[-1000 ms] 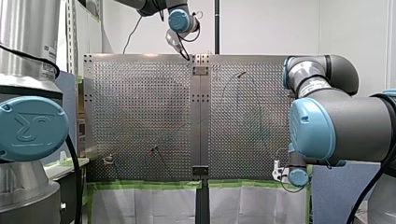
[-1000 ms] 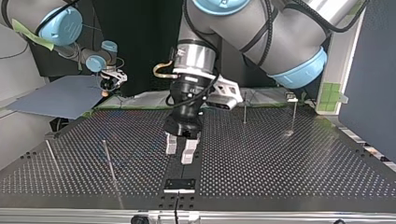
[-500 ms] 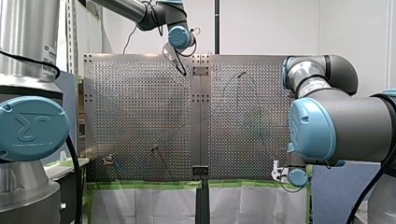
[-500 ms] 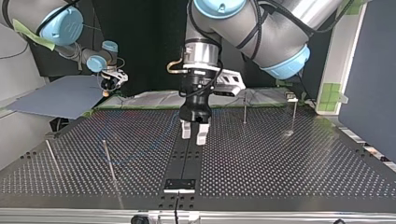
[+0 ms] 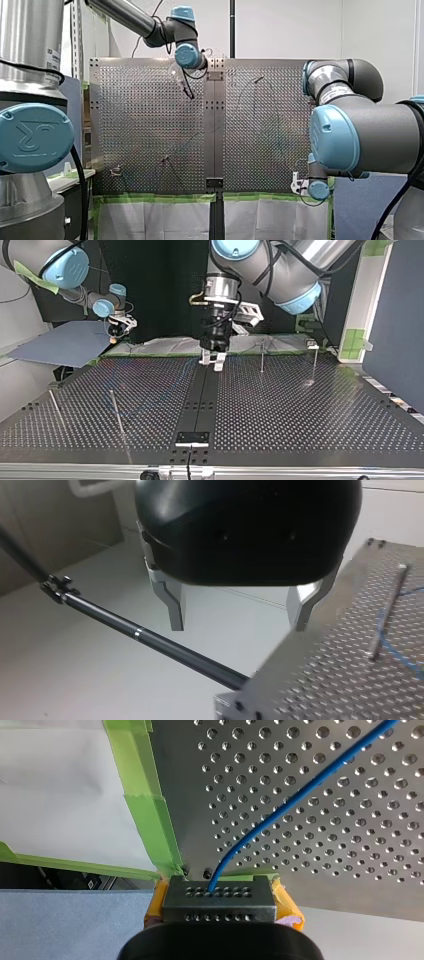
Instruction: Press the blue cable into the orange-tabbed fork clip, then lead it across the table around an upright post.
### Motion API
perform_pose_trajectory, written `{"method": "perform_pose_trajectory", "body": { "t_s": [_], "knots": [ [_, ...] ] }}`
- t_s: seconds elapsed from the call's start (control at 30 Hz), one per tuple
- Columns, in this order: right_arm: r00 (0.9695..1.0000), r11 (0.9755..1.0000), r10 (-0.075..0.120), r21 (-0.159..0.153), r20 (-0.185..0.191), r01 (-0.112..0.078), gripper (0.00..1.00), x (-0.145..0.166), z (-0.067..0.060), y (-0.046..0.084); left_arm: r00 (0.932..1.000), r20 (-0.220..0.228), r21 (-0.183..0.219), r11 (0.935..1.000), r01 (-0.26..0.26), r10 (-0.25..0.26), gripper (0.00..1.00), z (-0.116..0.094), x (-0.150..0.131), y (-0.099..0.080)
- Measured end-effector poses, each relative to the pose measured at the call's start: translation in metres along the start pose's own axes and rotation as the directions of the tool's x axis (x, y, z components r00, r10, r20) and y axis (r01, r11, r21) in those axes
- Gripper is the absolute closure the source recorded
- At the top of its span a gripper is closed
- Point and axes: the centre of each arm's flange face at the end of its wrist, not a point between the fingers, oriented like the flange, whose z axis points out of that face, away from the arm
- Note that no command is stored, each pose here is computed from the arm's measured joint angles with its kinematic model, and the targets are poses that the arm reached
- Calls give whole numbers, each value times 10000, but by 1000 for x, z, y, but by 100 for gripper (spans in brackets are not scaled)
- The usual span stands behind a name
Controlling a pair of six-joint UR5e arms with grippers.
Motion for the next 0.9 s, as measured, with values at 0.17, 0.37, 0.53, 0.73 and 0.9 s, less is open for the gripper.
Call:
{"method": "perform_pose_trajectory", "body": {
  "t_s": [0.17,0.37,0.53,0.73,0.9],
  "knots": [
    [10000,10000,-2,3,-2,2,100,0,0,0,9990,-401,-217,9996,-203,194,0,-13,16,17],
    [10000,10000,-2,8,-7,2,100,0,0,-1,9957,-869,-463,9983,-365,324,0,-29,35,36],
    [10000,10000,-4,17,-4,4,100,0,0,-1,9905,-1268,-684,9958,-616,525,0,-43,49,54],
    [10000,10000,-5,21,6,5,100,0,0,-1,9830,-1678,-975,9909,-924,751,0,-59,63,75],
    [10000,10000,-6,23,9,6,100,0,0,-1,9752,-2008,-1216,9854,-1188,928,0,-72,73,93]
  ]
}}
